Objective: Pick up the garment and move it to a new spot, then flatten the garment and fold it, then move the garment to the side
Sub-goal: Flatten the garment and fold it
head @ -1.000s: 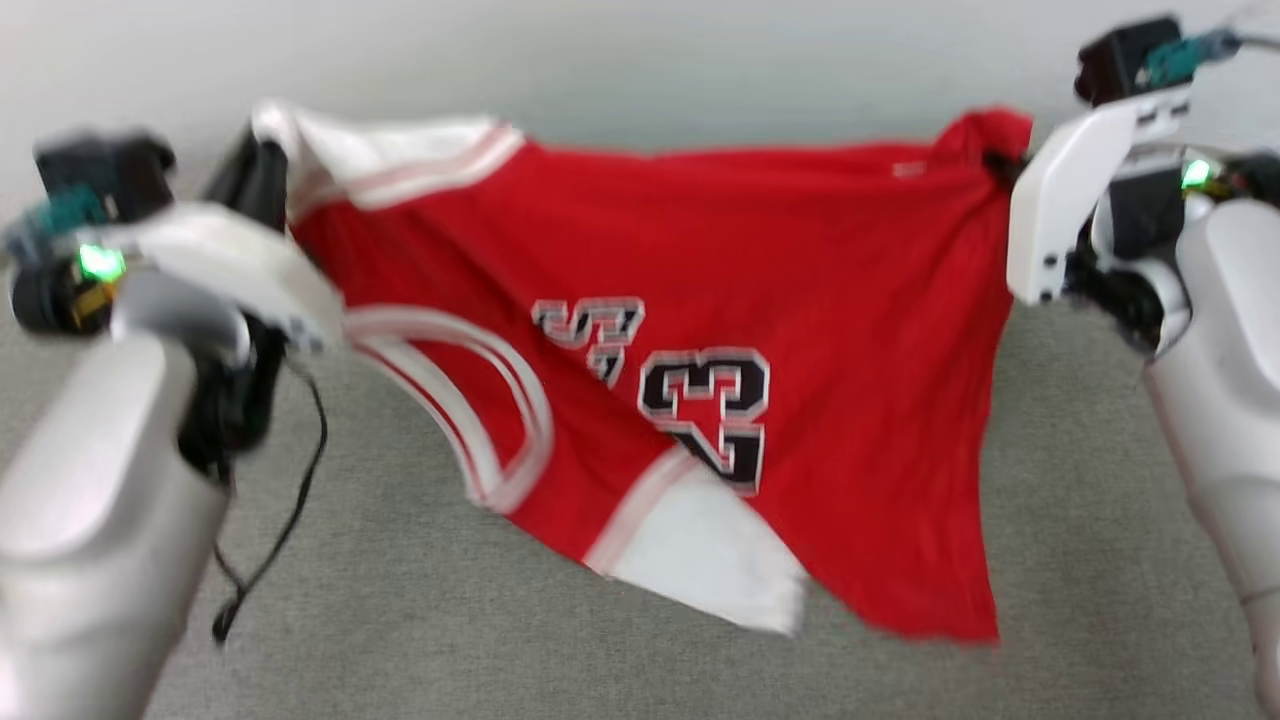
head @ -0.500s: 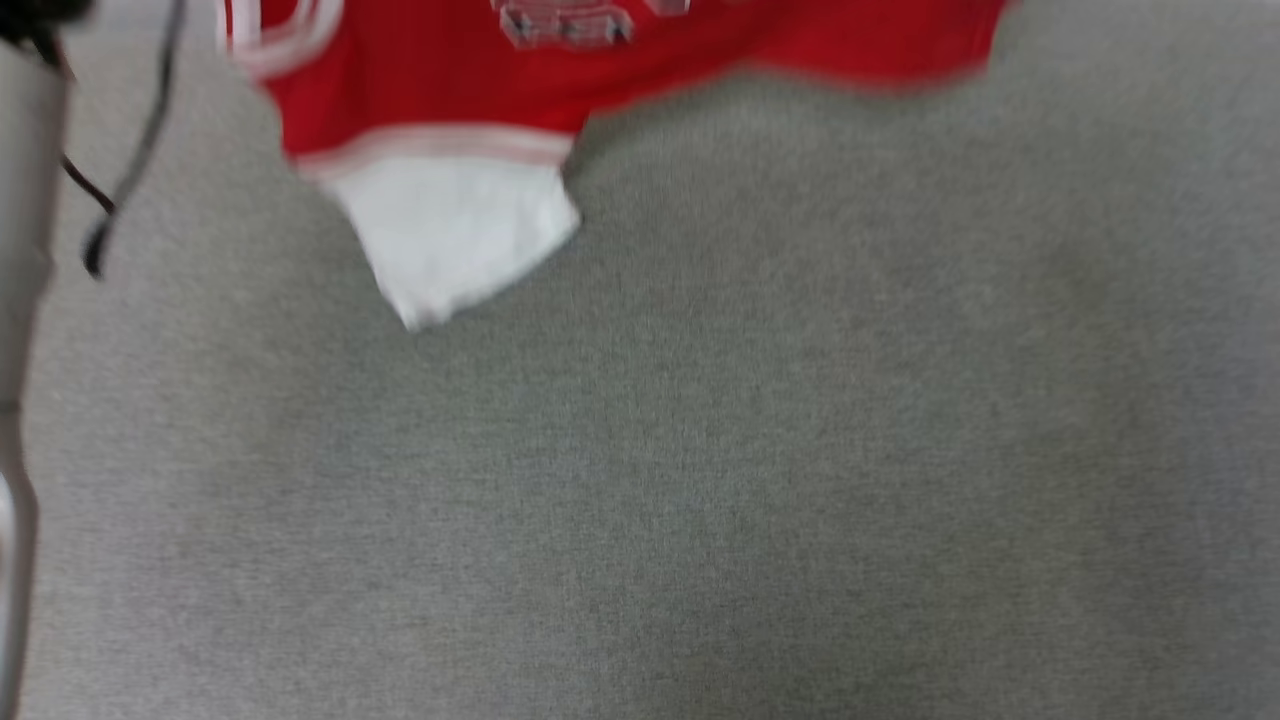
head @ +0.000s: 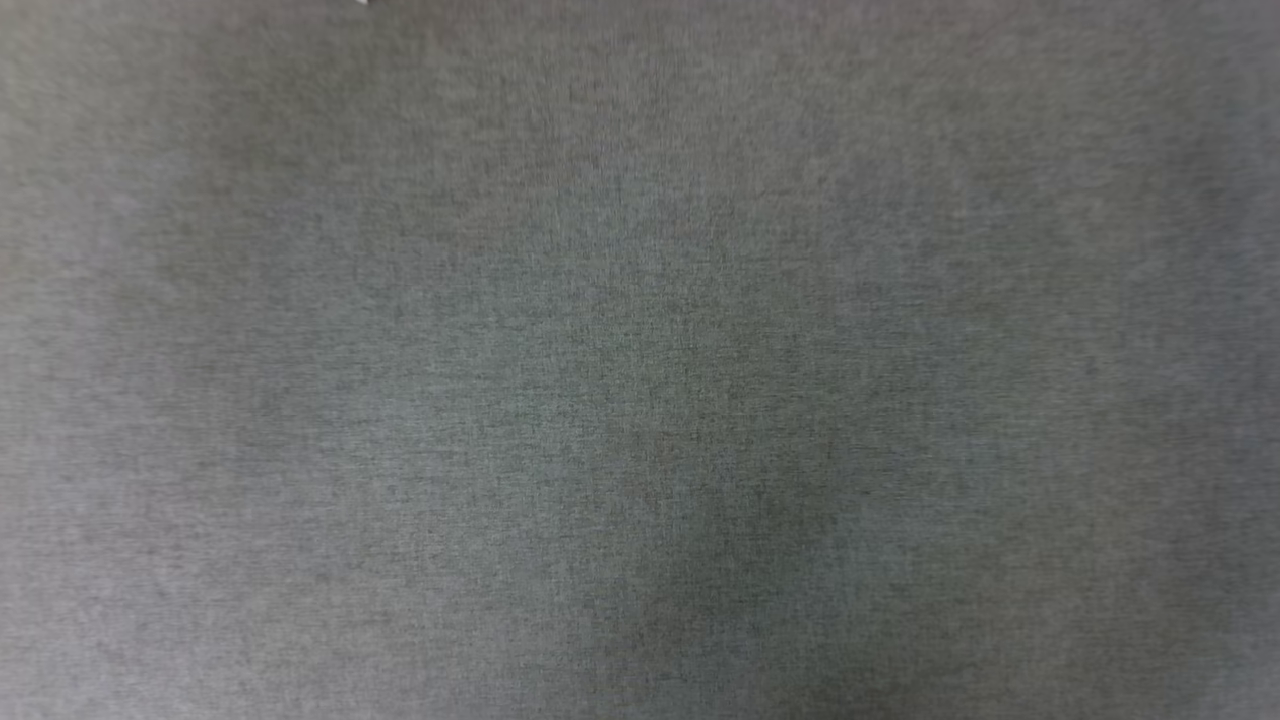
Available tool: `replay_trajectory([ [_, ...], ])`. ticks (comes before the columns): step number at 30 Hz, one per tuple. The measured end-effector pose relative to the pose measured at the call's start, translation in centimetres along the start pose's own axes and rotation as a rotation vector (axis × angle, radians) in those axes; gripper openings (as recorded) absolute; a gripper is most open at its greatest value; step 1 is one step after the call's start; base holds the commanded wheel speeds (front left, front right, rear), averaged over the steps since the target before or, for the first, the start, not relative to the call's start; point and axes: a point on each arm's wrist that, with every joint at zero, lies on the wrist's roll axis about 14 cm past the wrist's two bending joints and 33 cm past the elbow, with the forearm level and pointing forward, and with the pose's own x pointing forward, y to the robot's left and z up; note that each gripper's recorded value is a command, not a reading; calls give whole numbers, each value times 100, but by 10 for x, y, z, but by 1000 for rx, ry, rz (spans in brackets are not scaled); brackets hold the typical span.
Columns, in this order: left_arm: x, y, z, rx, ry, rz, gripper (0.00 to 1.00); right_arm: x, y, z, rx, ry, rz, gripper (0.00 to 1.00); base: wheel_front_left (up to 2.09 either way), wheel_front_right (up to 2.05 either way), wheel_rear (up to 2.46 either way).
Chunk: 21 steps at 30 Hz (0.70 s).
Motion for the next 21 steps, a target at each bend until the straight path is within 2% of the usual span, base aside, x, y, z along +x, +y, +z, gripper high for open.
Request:
replay_trajectory([
  [6,-6,1,-63,-57,88,13,0,10,16,-61,52,89,24,0,0,0,0],
  [11,-31,8,-105,-90,185,38,0,0,32,-106,82,174,49,0,0,0,0],
  [16,-63,9,-127,-145,267,56,0,-25,40,-133,114,244,60,0,0,0,0],
  [21,-118,12,-150,-196,383,83,0,-76,58,-167,182,346,83,0,0,0,0],
])
